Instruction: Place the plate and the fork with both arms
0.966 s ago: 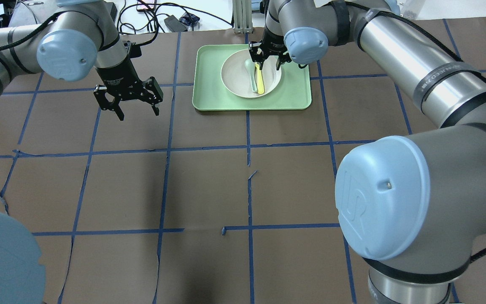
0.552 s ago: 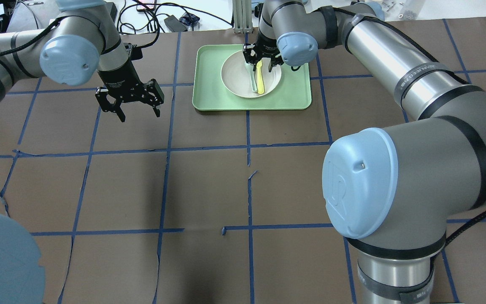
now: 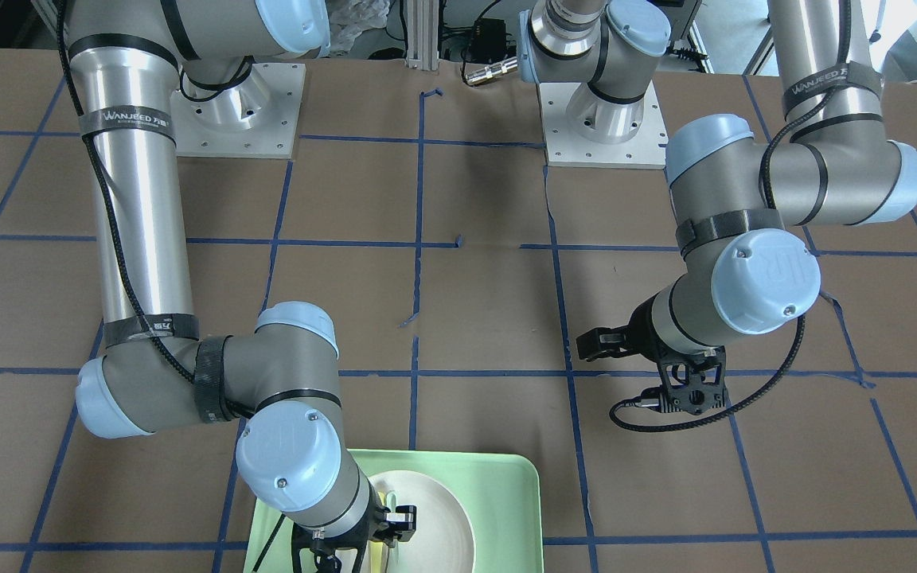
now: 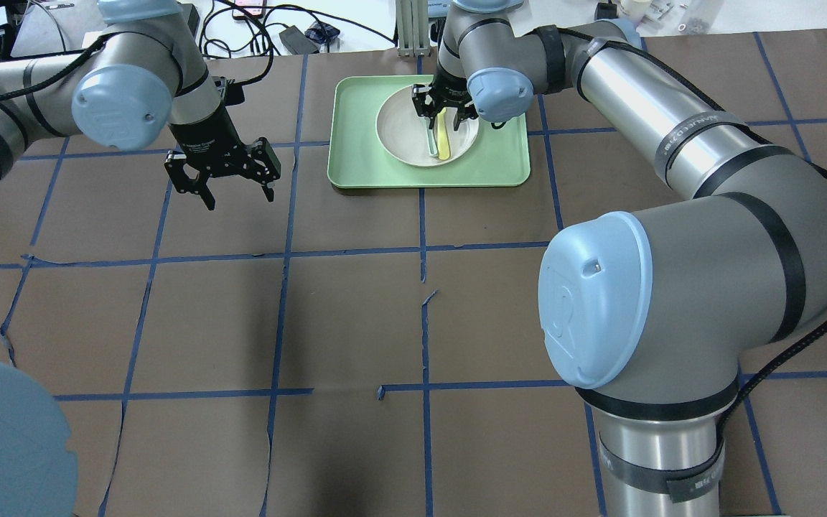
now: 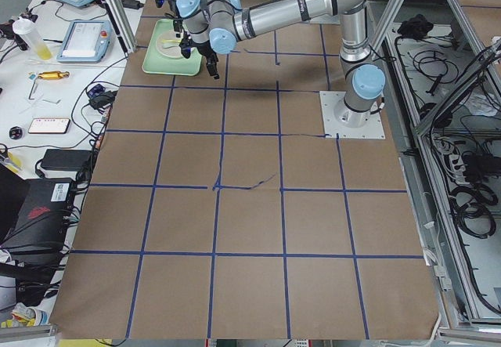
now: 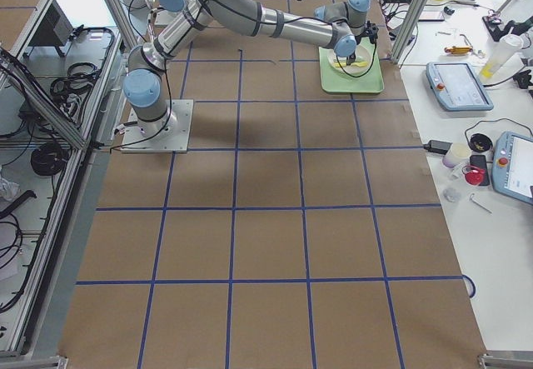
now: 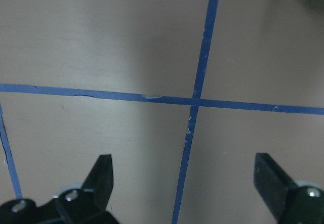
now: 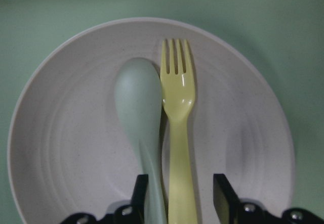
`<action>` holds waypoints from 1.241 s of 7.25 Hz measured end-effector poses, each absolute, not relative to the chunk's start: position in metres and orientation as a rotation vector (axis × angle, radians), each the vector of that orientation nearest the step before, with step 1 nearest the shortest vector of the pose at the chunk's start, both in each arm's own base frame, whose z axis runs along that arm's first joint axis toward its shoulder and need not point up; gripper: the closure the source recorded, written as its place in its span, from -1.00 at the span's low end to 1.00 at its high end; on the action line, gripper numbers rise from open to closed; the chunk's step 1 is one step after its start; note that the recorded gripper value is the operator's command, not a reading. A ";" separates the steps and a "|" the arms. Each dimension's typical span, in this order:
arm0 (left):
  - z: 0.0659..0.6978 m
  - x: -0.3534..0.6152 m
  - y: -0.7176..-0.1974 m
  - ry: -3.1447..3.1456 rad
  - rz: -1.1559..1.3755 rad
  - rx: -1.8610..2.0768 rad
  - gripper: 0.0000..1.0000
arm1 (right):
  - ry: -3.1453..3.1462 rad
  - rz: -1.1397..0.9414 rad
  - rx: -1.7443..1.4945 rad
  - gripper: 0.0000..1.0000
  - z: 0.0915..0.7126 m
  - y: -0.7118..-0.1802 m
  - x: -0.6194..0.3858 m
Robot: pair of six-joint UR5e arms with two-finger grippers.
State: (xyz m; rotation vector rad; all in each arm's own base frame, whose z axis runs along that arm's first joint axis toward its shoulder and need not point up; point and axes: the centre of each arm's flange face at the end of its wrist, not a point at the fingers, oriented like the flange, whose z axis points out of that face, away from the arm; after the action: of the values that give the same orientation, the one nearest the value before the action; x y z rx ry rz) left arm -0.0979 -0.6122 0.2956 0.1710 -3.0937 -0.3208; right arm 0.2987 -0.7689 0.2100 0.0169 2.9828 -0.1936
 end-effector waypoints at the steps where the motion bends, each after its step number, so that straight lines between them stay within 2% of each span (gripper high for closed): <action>1: 0.288 -0.098 -0.611 -3.096 -0.299 0.170 -1.00 | 2.985 -0.186 0.016 -0.08 0.205 -0.769 0.299; 9: 0.276 -0.098 -0.608 -3.103 -0.227 0.165 -1.00 | 3.026 -0.172 0.016 -0.11 0.192 -0.769 0.295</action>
State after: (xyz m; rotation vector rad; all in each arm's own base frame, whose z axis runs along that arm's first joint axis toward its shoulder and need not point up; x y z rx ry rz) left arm -0.0976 -0.6080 0.2759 0.1655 -3.1025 -0.2270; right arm 0.2950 -0.7691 0.1921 0.0160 3.0259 -0.1721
